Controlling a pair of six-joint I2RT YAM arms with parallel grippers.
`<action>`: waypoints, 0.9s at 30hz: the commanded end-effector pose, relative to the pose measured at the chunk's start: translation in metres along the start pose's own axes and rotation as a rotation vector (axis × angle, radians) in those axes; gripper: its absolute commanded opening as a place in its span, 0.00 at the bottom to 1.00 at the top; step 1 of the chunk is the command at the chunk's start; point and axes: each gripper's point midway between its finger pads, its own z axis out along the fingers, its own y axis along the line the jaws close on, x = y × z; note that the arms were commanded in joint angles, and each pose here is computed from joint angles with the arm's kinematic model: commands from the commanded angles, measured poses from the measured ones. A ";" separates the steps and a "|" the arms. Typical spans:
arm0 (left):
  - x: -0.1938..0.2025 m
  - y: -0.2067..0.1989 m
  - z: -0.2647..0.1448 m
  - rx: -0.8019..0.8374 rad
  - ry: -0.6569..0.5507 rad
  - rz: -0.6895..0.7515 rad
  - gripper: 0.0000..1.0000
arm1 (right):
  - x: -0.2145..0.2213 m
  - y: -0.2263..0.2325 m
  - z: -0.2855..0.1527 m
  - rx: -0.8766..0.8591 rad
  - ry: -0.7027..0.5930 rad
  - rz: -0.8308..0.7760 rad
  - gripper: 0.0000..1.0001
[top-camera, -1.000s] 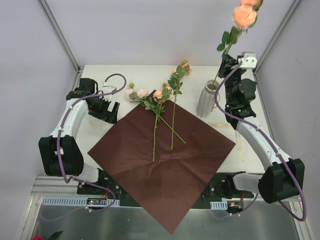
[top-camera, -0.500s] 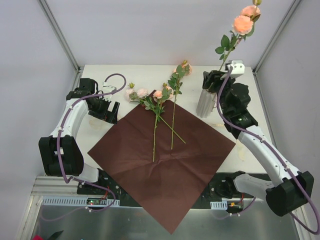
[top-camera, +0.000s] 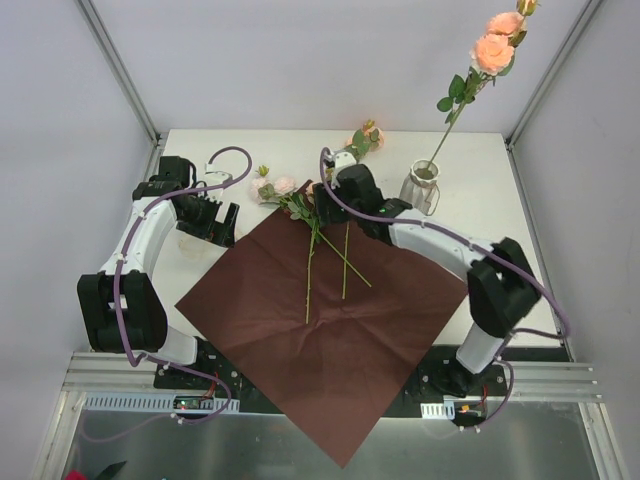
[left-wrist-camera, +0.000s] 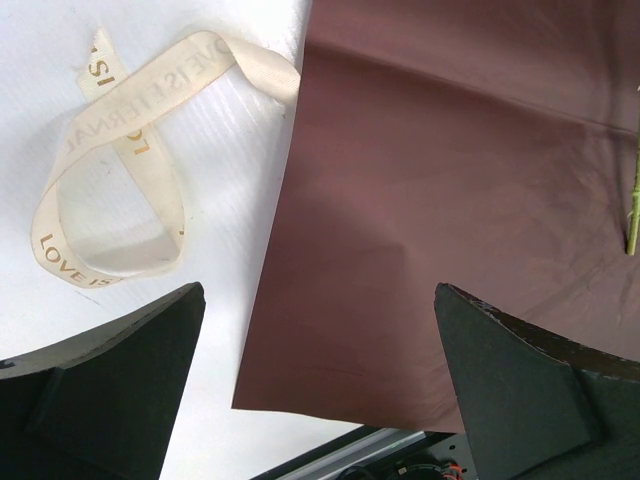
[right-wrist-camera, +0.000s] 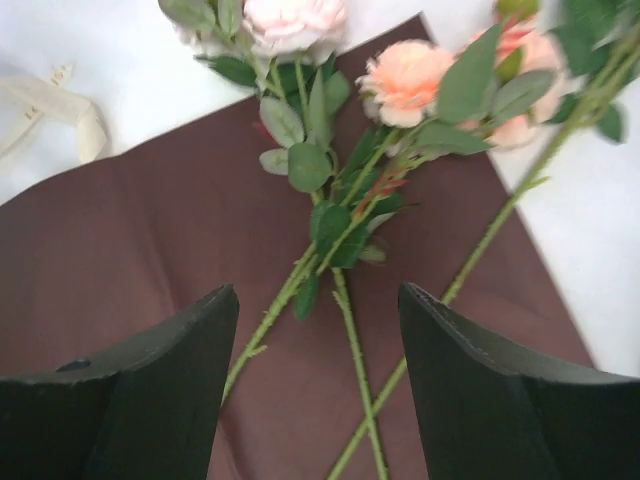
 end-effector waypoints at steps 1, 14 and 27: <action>0.002 -0.001 -0.012 -0.024 -0.009 0.019 0.99 | 0.020 0.024 0.028 -0.061 0.147 0.103 0.67; 0.009 0.001 -0.007 -0.023 0.014 0.041 0.99 | 0.078 0.052 0.051 -0.071 0.364 0.166 0.62; 0.012 -0.001 -0.007 -0.015 0.016 0.057 0.99 | 0.098 0.052 0.073 -0.031 0.462 0.194 0.57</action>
